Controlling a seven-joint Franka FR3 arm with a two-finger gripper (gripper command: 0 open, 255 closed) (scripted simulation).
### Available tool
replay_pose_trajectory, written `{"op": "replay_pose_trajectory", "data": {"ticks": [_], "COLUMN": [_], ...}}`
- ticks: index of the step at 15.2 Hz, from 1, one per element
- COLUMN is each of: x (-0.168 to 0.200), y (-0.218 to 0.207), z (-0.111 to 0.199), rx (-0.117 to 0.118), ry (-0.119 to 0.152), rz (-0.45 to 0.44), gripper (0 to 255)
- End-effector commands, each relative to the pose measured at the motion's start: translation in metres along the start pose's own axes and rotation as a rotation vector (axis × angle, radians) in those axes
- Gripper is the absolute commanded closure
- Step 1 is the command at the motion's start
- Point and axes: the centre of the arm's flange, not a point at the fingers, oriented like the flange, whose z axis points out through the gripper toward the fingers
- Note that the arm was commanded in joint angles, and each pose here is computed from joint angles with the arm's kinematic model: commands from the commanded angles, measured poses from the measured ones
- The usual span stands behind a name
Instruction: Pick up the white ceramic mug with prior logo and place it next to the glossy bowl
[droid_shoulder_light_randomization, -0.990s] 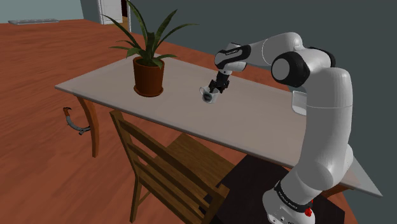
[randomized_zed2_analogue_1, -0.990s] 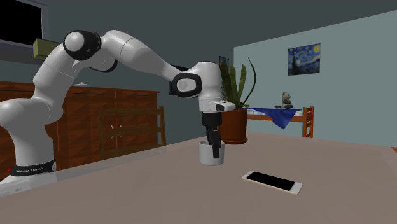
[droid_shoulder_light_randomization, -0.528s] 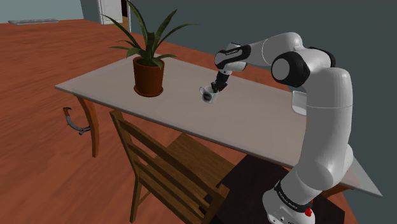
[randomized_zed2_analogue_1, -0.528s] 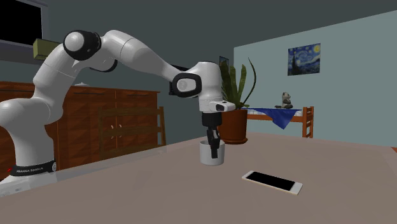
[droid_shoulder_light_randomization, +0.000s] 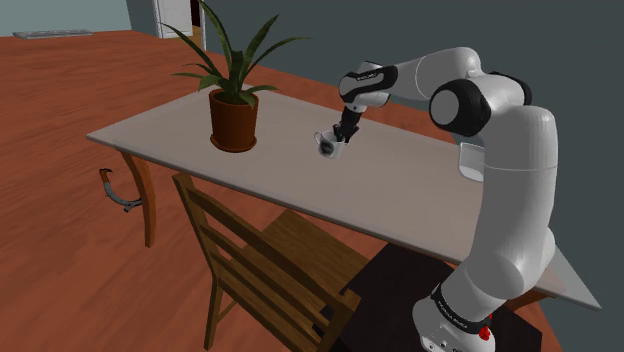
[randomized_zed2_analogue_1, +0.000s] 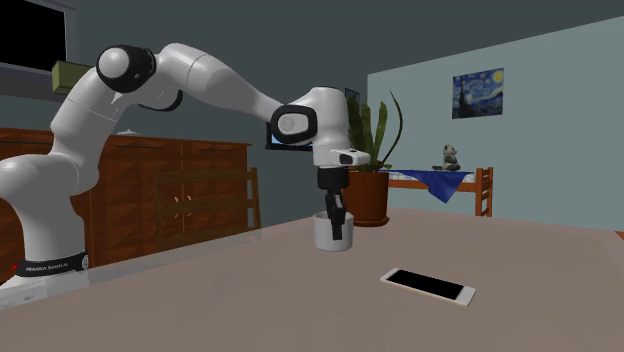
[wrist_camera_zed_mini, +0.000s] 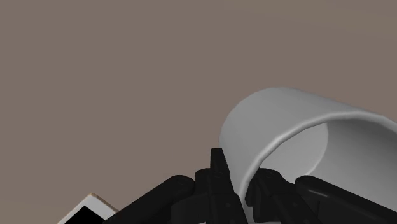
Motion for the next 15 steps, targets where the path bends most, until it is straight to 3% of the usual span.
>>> {"op": "replay_pose_trajectory", "data": {"ticks": [1,15], "x": [0.001,0.006], "y": [0.0,-0.005], "z": [-0.01,-0.084], "rx": [0.0,0.0], "ry": [0.0,0.0], "rz": [0.0,0.0], "gripper": [255,255]}}
